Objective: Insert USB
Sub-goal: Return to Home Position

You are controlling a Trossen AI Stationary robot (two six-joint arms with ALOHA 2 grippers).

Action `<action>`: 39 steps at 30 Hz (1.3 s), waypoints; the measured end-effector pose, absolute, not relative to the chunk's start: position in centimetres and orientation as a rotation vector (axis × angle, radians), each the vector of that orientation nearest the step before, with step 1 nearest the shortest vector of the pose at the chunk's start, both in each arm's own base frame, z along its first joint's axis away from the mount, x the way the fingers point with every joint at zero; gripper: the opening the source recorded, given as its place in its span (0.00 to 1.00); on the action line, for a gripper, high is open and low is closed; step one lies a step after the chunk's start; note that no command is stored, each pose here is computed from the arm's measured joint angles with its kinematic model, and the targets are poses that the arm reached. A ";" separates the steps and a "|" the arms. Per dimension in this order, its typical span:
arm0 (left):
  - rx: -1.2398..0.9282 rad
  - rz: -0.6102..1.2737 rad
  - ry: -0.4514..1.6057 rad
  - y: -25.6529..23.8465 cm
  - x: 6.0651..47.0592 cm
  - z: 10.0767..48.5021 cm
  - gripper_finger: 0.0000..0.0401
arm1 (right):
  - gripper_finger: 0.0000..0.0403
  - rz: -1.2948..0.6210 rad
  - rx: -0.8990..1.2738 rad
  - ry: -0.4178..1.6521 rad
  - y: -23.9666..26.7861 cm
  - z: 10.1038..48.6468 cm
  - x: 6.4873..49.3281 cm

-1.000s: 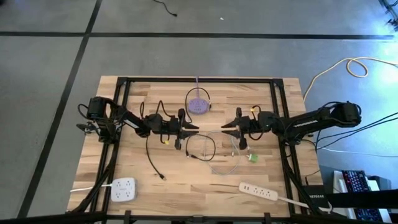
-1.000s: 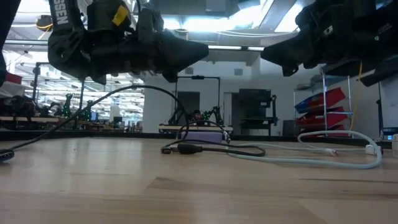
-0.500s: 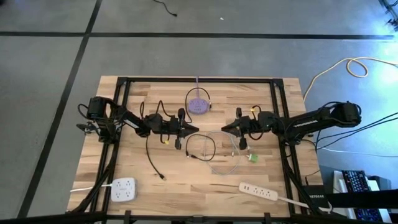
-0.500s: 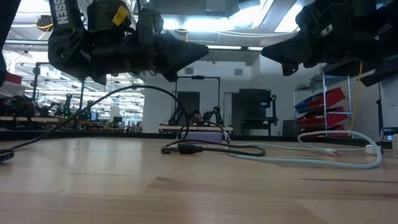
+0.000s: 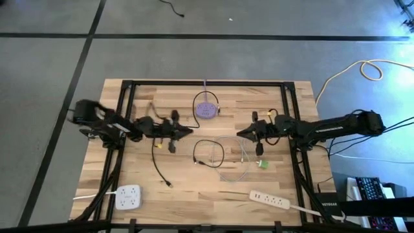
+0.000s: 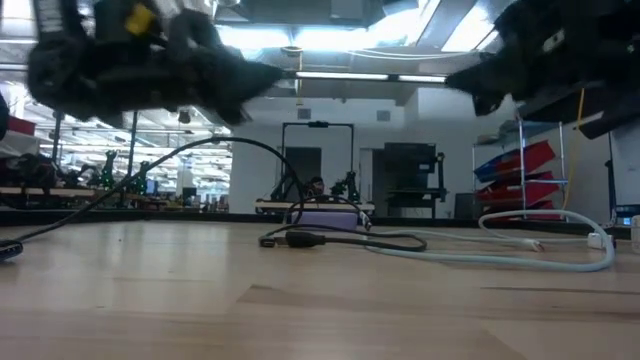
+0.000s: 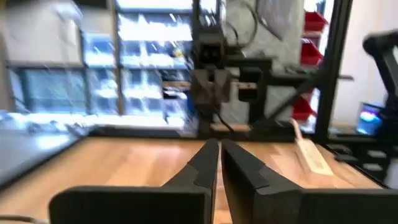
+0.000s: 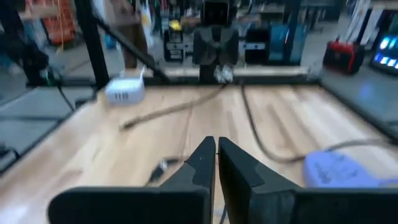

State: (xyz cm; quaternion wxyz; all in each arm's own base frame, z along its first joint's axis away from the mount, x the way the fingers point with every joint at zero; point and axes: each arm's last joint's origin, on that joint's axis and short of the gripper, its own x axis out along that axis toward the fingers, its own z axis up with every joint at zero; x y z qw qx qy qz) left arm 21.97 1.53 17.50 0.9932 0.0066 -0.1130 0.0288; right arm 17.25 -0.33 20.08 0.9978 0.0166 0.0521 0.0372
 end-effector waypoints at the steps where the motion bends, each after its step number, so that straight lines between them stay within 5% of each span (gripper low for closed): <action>1: 0.032 0.075 -0.260 1.6 20.9 18.0 0.01 | 0.00 0.074 0.032 0.090 -0.3 20.4 16.9; 9: 0.072 0.123 -0.342 1.5 15.3 18.6 0.01 | 0.00 0.032 0.050 0.090 -0.4 21.3 14.5; 39: 0.016 0.189 -0.125 1.3 9.8 17.8 0.01 | 0.00 -0.108 0.067 0.040 -0.2 16.4 11.3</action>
